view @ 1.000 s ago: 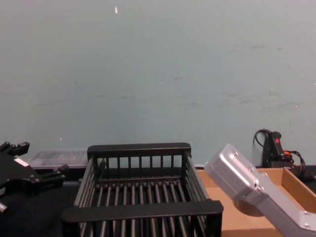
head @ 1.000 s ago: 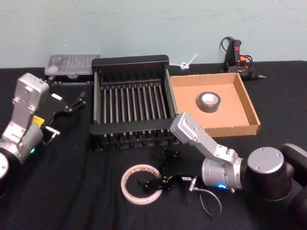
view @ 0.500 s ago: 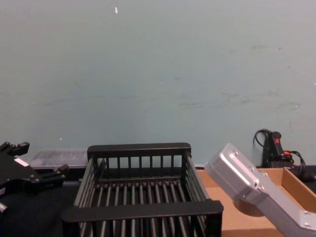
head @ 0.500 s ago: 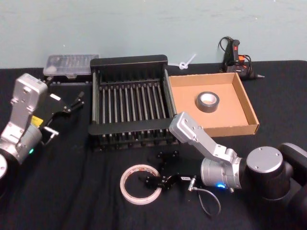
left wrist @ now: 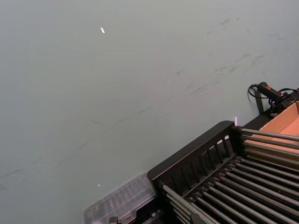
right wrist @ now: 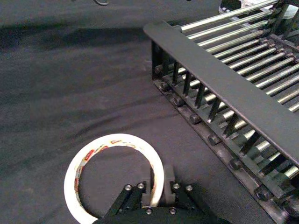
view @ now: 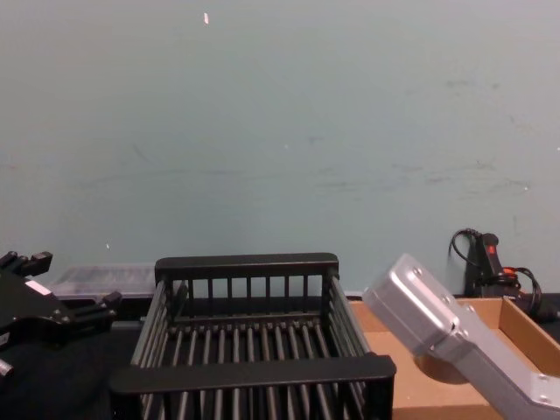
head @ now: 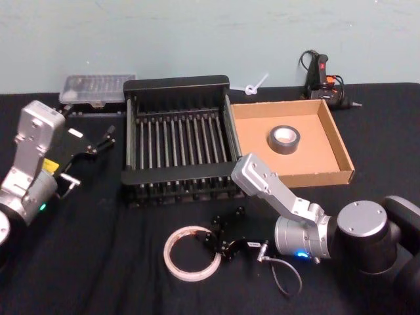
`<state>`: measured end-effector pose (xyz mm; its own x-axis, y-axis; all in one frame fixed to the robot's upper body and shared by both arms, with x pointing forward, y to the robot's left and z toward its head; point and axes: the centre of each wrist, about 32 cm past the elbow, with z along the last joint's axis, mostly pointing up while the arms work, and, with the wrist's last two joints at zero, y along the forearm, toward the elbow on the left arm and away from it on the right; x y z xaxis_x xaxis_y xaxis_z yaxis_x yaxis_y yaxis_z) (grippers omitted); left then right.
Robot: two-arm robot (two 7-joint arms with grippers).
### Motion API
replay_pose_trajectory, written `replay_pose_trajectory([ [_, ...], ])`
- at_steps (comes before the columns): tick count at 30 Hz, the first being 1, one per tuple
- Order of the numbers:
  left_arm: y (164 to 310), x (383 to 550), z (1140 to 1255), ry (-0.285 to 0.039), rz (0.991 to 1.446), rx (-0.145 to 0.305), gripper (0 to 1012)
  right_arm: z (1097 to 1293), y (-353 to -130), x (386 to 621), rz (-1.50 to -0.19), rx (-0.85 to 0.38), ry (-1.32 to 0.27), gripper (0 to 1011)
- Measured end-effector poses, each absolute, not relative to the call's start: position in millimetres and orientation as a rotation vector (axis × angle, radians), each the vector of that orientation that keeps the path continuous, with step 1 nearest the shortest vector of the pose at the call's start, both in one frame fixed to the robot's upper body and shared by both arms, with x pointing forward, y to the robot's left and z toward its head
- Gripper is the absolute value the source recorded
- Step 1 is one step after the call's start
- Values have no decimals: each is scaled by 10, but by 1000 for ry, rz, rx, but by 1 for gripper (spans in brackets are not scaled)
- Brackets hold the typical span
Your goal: Pick up the white tape and place it into the black box , Pick up the silver tape and place it into the brown box.
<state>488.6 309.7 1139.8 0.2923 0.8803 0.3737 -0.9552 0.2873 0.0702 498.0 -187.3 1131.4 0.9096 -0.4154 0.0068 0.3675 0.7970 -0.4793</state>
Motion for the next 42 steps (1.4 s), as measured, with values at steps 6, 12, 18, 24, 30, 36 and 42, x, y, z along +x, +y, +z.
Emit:
replay_pose_trajectory([
  [6,3097,4886,11398,-285,1248,304,1001,11314,-1874,4980,-421,-494,101,105],
  [12,3097,4886,11398,-285,1248,304,1001,11314,-1873,4980,-421,-494,100,101],
  [18,3097,4886,11398,-285,1248,304,1001,11341,-1937,4985,-418,-477,103,101],
  [24,3097,4886,11398,-285,1248,304,1001,11396,-2019,4977,-410,-448,96,100],
  [30,3097,4886,11398,-285,1248,304,1001,11477,-2133,4977,-393,-403,82,100],
  [36,3097,4886,11398,-285,1248,304,1002,11572,-2231,4993,-405,-359,63,100],
  [42,3097,4886,11398,-285,1248,304,1001,11677,-2287,5056,-433,-315,50,101],
])
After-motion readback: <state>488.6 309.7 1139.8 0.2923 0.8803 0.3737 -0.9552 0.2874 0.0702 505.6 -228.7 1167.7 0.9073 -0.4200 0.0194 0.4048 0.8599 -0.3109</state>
